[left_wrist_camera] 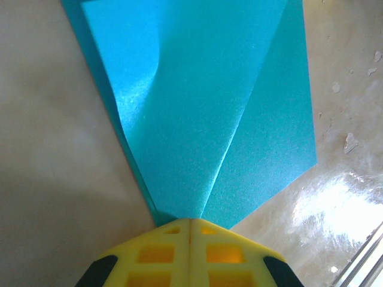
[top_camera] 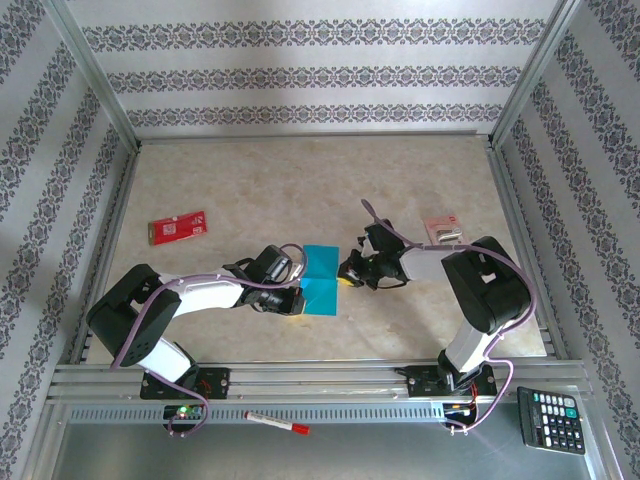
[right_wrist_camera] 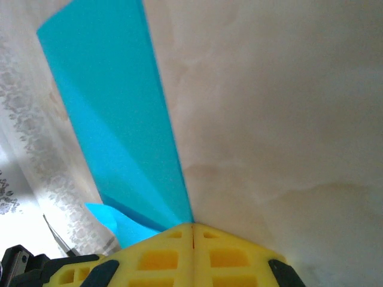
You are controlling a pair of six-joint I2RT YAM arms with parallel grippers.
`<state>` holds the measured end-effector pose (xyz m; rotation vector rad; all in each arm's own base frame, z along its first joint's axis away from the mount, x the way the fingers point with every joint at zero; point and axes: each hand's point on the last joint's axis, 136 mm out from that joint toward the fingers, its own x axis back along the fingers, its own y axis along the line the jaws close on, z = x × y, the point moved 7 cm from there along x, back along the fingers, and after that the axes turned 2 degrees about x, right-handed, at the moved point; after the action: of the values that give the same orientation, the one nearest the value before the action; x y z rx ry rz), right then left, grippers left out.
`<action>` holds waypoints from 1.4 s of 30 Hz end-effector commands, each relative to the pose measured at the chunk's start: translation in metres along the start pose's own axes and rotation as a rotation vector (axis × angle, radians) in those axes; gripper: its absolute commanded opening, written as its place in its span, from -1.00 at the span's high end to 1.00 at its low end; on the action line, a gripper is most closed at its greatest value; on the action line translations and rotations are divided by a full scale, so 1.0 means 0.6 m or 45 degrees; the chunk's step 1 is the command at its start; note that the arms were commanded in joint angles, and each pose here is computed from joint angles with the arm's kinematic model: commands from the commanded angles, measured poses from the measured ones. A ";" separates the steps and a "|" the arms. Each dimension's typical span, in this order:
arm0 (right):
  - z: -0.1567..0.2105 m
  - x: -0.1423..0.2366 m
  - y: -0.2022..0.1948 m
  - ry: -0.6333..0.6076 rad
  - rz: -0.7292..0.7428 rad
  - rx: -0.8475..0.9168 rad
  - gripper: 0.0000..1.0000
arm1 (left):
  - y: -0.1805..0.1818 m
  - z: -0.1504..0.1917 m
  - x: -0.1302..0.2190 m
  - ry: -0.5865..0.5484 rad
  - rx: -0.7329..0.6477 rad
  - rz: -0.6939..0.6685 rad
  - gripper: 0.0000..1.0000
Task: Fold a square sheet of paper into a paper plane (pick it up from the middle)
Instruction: Fold the triangle a second time at the center of the table.
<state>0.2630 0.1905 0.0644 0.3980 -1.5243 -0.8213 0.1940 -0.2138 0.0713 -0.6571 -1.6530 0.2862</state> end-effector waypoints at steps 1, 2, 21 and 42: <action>-0.025 0.025 -0.028 -0.162 0.163 0.003 1.00 | 0.063 0.076 -0.013 0.249 0.113 -0.254 1.00; -0.023 0.031 -0.016 -0.170 0.133 0.041 1.00 | 0.062 0.076 -0.013 0.248 0.114 -0.250 1.00; 0.045 -0.058 0.029 0.002 0.043 0.256 1.00 | 0.043 0.058 -0.011 0.219 0.089 -0.193 1.00; 0.057 -0.062 -0.023 0.030 0.074 0.182 1.00 | -0.060 -0.073 -0.004 -0.022 0.117 0.284 1.00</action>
<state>0.2462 0.2342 0.0613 0.6228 -1.6187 -0.7074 0.2194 -0.2438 0.0941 -0.7292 -1.5983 0.4799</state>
